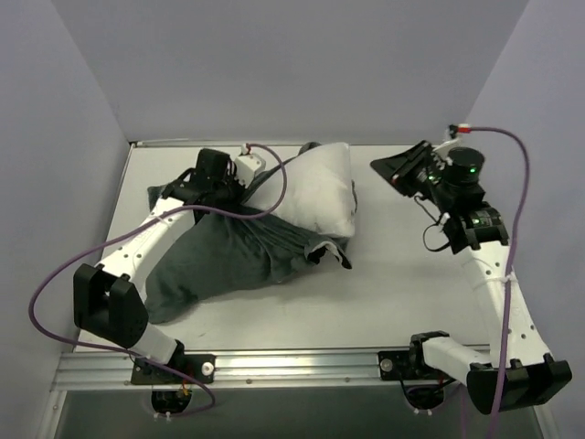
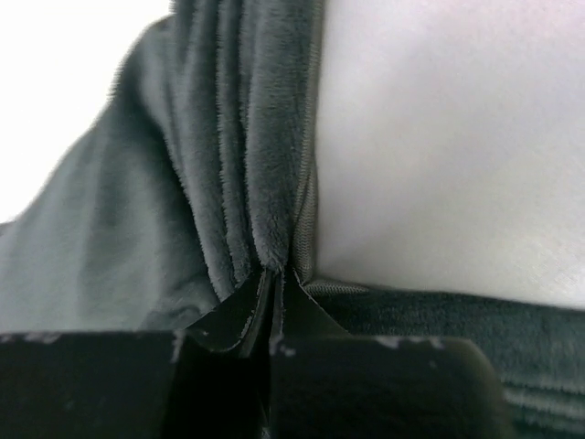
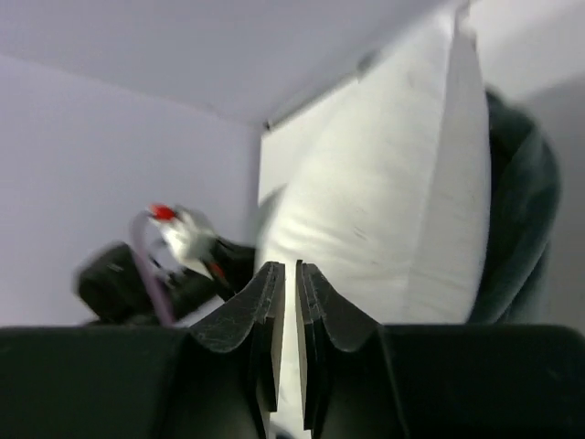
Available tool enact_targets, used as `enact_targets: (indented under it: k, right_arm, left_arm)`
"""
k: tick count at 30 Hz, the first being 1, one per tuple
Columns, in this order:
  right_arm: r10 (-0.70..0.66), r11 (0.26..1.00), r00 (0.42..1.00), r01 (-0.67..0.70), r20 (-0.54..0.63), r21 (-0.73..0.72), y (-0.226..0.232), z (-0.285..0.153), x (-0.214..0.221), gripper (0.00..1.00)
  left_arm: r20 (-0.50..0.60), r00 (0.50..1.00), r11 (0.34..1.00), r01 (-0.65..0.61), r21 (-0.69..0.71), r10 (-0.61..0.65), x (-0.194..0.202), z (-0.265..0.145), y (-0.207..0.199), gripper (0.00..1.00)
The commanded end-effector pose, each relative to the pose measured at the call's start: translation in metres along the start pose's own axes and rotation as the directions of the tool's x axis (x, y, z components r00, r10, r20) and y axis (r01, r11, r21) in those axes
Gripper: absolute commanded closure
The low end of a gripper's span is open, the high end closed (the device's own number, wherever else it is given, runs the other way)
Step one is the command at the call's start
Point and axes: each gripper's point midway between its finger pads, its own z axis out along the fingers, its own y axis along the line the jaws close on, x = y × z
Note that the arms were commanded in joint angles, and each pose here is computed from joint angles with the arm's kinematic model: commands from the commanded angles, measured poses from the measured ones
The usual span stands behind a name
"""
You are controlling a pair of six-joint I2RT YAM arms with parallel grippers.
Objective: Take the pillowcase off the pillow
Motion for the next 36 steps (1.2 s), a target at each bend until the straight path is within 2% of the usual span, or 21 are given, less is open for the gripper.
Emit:
enact_targets:
  k: [1, 4, 7, 8, 10, 11, 13, 14, 15, 16, 19, 24, 26, 28, 31, 34, 36]
  right_arm:
    - [-0.125, 0.958, 0.979, 0.161, 0.163, -0.236, 0.089, -0.046, -0.056, 1.0]
    - [-0.145, 0.958, 0.974, 0.182, 0.174, -0.221, 0.091, -0.043, -0.066, 1.0]
    - [-0.165, 0.963, 0.967, 0.2, 0.192, -0.182, 0.085, -0.039, -0.077, 1.0]
    - [-0.184, 0.964, 0.969, 0.21, 0.164, -0.161, 0.075, -0.032, -0.072, 1.0]
    - [-0.182, 0.981, 0.983, 0.183, 0.025, -0.061, 0.032, -0.003, -0.044, 1.0]
    - [-0.217, 0.976, 0.976, 0.217, -0.021, -0.017, 0.013, 0.007, -0.033, 0.9]
    - [-0.21, 0.973, 0.968, 0.221, -0.137, 0.07, -0.026, 0.026, 0.0, 0.61]
    - [-0.243, 0.965, 0.952, 0.257, -0.188, 0.058, -0.026, 0.031, 0.022, 0.4]
    - [-0.254, 0.958, 0.95, 0.273, -0.182, 0.085, -0.031, 0.035, 0.028, 0.25]
    - [-0.264, 0.958, 0.946, 0.28, -0.188, 0.064, -0.031, 0.041, 0.042, 0.01]
    - [-0.263, 0.964, 0.937, 0.264, -0.229, -0.029, -0.021, 0.049, 0.082, 0.0]
    - [-0.257, 0.962, 0.913, 0.273, -0.316, 0.005, -0.055, 0.075, 0.125, 0.0]
    - [-0.256, 0.964, 0.907, 0.266, -0.335, -0.016, -0.062, 0.091, 0.137, 0.0]
    - [-0.277, 0.961, 0.897, 0.262, -0.346, -0.089, -0.048, 0.101, 0.151, 0.0]
    - [-0.297, 0.955, 0.882, 0.282, -0.365, -0.094, -0.056, 0.121, 0.17, 0.0]
    - [-0.257, 0.964, 0.862, 0.262, -0.436, -0.05, -0.088, 0.144, 0.195, 0.0]
    - [-0.257, 0.966, 0.859, 0.235, -0.443, -0.104, -0.078, 0.153, 0.205, 0.0]
  left_arm:
    - [-0.223, 0.974, 0.983, -0.085, -0.165, 0.047, 0.076, -0.002, 0.049, 0.98]
    - [-0.256, 0.966, 0.981, -0.084, -0.175, 0.037, 0.1, 0.002, 0.066, 0.98]
    - [-0.259, 0.966, 0.99, -0.038, -0.133, 0.003, 0.107, -0.005, 0.074, 0.98]
    - [-0.248, 0.969, 0.993, -0.029, -0.114, 0.0, 0.104, -0.008, 0.071, 0.98]
    - [-0.187, 0.982, 0.999, -0.014, -0.051, 0.004, 0.086, -0.015, 0.057, 0.98]
    - [-0.172, 0.985, 0.999, -0.007, -0.042, 0.0, 0.081, -0.017, 0.054, 0.98]
    - [-0.149, 0.989, 1.0, 0.004, -0.022, -0.008, 0.072, -0.018, 0.046, 0.98]
    - [-0.145, 0.989, 1.0, 0.01, -0.018, -0.012, 0.071, -0.019, 0.045, 0.98]
    - [-0.145, 0.989, 1.0, 0.015, -0.014, -0.017, 0.072, -0.018, 0.043, 0.98]
    - [-0.151, 0.988, 1.0, 0.016, -0.004, -0.016, 0.074, -0.016, 0.04, 0.98]
    - [-0.169, 0.986, 1.0, 0.007, -0.008, -0.009, 0.08, -0.011, 0.04, 0.98]
    - [-0.16, 0.987, 1.0, 0.019, -0.006, -0.02, 0.076, -0.01, 0.04, 0.98]
    - [-0.157, 0.987, 1.0, 0.02, -0.002, -0.02, 0.073, -0.01, 0.039, 0.98]
    - [-0.163, 0.987, 1.0, 0.017, 0.003, -0.017, 0.072, -0.008, 0.037, 0.98]
    - [-0.166, 0.986, 1.0, 0.014, 0.01, -0.012, 0.072, -0.004, 0.034, 0.98]
    - [-0.17, 0.985, 1.0, 0.014, 0.025, -0.009, 0.072, 0.002, 0.026, 0.98]
    - [-0.179, 0.984, 0.999, 0.019, 0.034, -0.013, 0.074, 0.007, 0.021, 0.98]
